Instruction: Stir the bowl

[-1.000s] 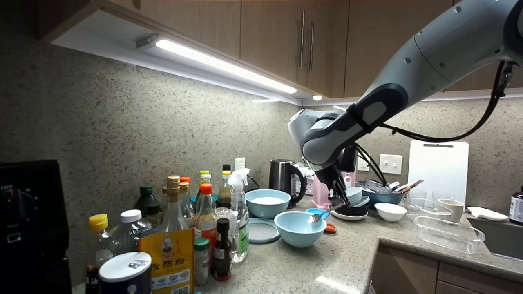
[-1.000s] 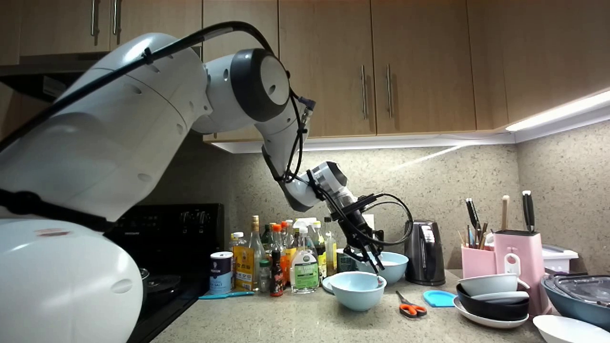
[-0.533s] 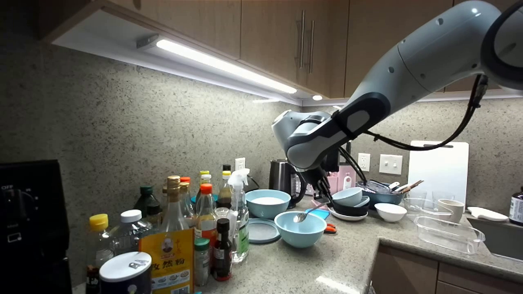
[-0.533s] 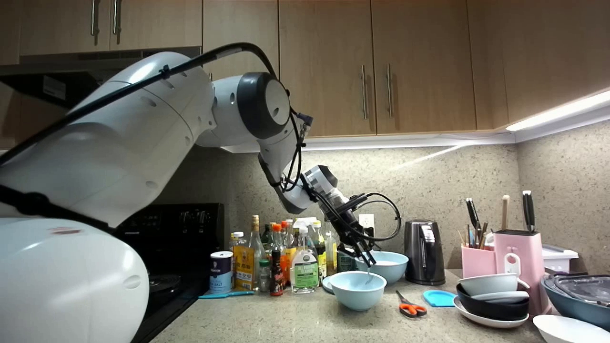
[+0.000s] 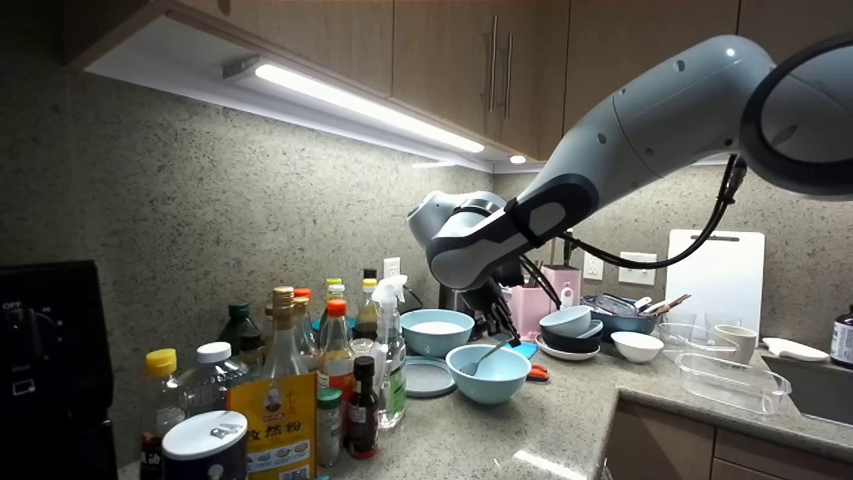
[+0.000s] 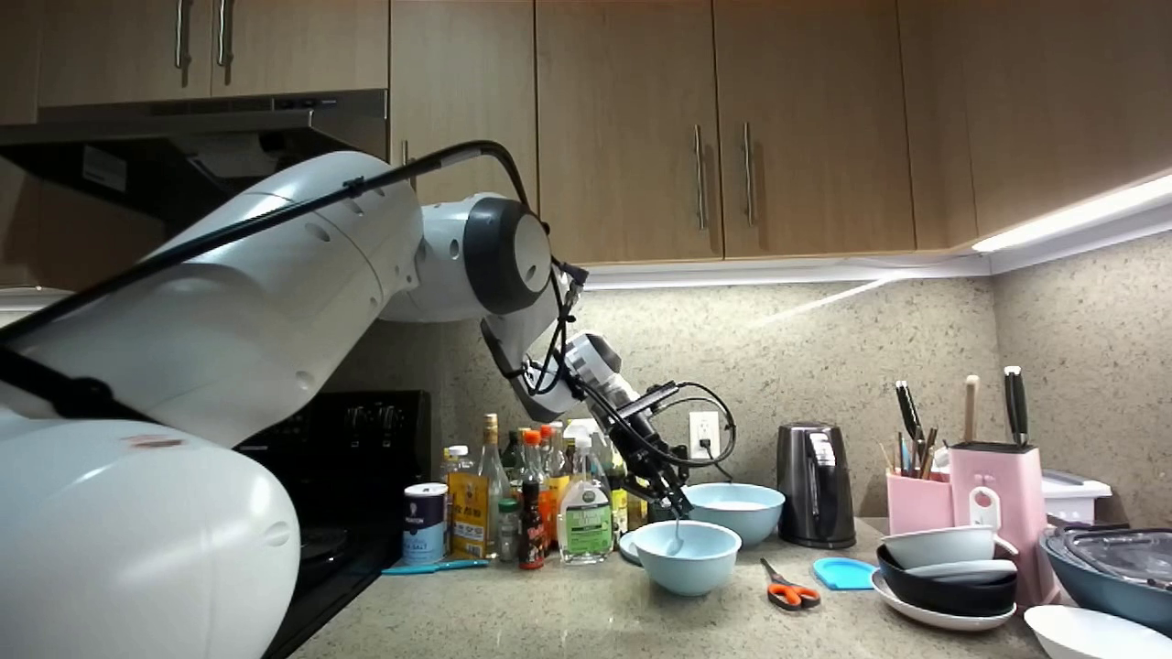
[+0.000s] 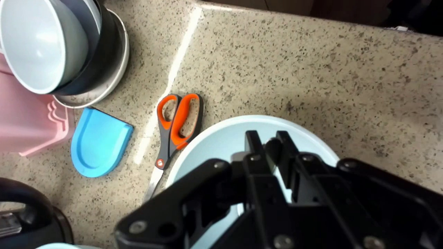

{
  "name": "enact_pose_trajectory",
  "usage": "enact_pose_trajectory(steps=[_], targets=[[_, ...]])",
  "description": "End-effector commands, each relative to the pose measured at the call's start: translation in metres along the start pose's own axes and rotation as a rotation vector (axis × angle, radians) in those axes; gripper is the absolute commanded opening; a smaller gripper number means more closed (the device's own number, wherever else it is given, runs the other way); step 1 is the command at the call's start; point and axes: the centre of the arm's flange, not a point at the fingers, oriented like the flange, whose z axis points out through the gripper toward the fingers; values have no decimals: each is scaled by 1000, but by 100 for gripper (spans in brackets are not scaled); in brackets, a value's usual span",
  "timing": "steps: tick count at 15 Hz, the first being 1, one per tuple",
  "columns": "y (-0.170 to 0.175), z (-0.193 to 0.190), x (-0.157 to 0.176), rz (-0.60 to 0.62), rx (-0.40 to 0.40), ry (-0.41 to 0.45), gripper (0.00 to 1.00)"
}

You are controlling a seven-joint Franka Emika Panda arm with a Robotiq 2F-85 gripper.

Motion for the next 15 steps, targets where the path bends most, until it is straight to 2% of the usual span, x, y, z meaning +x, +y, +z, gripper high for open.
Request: enact_pose_trajectory(steps=[1,8,15], targets=[[-5,-10,1,-64,-31,-28,4],[-11,-2,-44,20,-32,-43,4],[-1,26,-90,126,33,-41,4]])
